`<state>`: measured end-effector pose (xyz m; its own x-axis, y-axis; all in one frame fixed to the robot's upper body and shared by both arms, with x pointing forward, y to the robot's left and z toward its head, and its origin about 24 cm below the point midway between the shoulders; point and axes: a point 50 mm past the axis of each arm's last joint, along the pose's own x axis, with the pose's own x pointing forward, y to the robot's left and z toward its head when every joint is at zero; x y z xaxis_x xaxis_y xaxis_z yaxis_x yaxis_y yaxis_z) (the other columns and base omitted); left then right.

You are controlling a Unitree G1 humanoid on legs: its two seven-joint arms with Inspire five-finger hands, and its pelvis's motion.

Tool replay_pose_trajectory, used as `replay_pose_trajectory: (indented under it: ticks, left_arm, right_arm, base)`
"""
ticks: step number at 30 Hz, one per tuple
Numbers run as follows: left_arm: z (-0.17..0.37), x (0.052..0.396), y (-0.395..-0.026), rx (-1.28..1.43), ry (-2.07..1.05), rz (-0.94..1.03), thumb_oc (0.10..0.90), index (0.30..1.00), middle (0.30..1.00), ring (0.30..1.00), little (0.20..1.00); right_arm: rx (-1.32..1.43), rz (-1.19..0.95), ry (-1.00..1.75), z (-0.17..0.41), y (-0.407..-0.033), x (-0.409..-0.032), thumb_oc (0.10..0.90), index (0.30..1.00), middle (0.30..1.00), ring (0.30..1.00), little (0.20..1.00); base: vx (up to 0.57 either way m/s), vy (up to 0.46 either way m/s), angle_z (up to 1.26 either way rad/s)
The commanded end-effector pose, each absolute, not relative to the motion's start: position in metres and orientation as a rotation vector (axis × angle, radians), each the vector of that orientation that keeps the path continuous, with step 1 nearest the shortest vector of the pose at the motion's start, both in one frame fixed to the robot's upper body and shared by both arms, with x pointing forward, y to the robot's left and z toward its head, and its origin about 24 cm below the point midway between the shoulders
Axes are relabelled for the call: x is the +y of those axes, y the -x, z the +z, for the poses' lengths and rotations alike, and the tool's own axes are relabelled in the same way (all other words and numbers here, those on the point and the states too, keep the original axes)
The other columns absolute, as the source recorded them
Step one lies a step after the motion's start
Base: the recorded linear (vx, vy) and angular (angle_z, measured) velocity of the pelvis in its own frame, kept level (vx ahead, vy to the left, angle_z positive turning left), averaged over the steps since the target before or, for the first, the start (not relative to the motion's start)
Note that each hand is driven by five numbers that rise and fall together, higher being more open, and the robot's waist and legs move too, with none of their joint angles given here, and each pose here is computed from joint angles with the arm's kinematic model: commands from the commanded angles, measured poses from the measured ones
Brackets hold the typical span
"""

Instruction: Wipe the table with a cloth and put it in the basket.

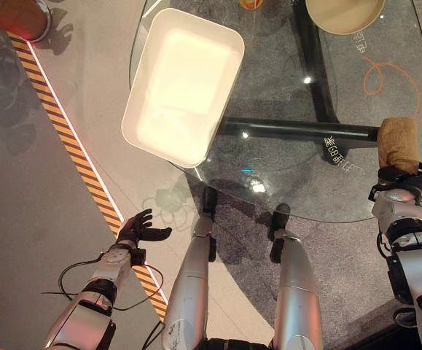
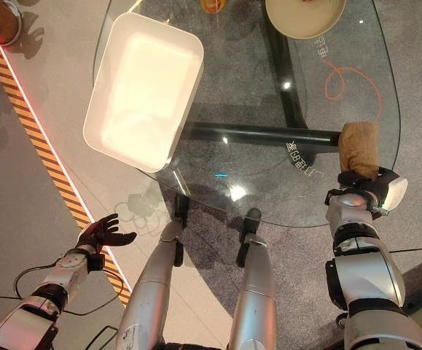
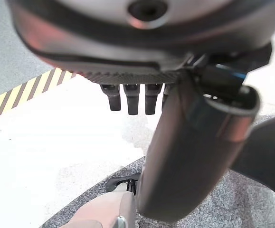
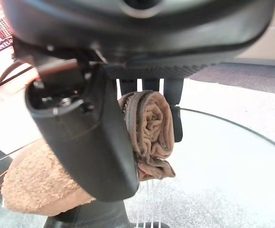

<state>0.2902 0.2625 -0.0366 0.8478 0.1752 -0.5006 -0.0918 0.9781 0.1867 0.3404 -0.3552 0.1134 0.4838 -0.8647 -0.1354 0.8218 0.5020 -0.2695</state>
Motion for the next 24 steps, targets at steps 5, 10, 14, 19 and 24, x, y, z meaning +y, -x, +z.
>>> replay_pose_trajectory:
  ticks: [5,10,14,19,24]
  left_arm:
    - [-0.04,0.304,-0.269,0.595,-0.153,0.279,0.8,0.9,0.9,0.9,0.9]
    - [-0.039,0.301,-0.272,0.595,-0.157,0.274,0.8,0.9,0.9,0.9,0.9]
    - [-0.04,0.296,-0.273,0.59,-0.154,0.269,0.8,0.9,0.9,0.9,0.9]
    - [-0.042,0.29,-0.274,0.586,-0.151,0.262,0.8,0.9,0.9,0.9,0.9]
    - [-0.045,0.286,-0.273,0.584,-0.143,0.261,0.8,0.9,0.9,0.9,0.9]
  right_arm:
    - [0.208,-1.303,0.18,0.139,-0.303,-0.41,0.1,0.3,0.3,0.3,0.2]
    - [0.13,-1.212,0.243,0.149,-0.315,-0.402,0.1,0.3,0.3,0.3,0.2]
    - [-0.024,-1.039,0.334,0.172,-0.343,-0.371,0.1,0.3,0.3,0.3,0.2]
    - [-0.127,-0.914,0.494,0.193,-0.362,-0.342,0.1,0.3,0.3,0.3,0.2]
    - [-0.217,-0.792,0.618,0.214,-0.377,-0.309,0.1,0.3,0.3,0.3,0.2]
  base:
    - [0.0,0.0,0.0]
    - [0.0,0.0,0.0]
    - [0.0,0.0,0.0]
    - [0.0,0.0,0.0]
    - [0.0,0.0,0.0]
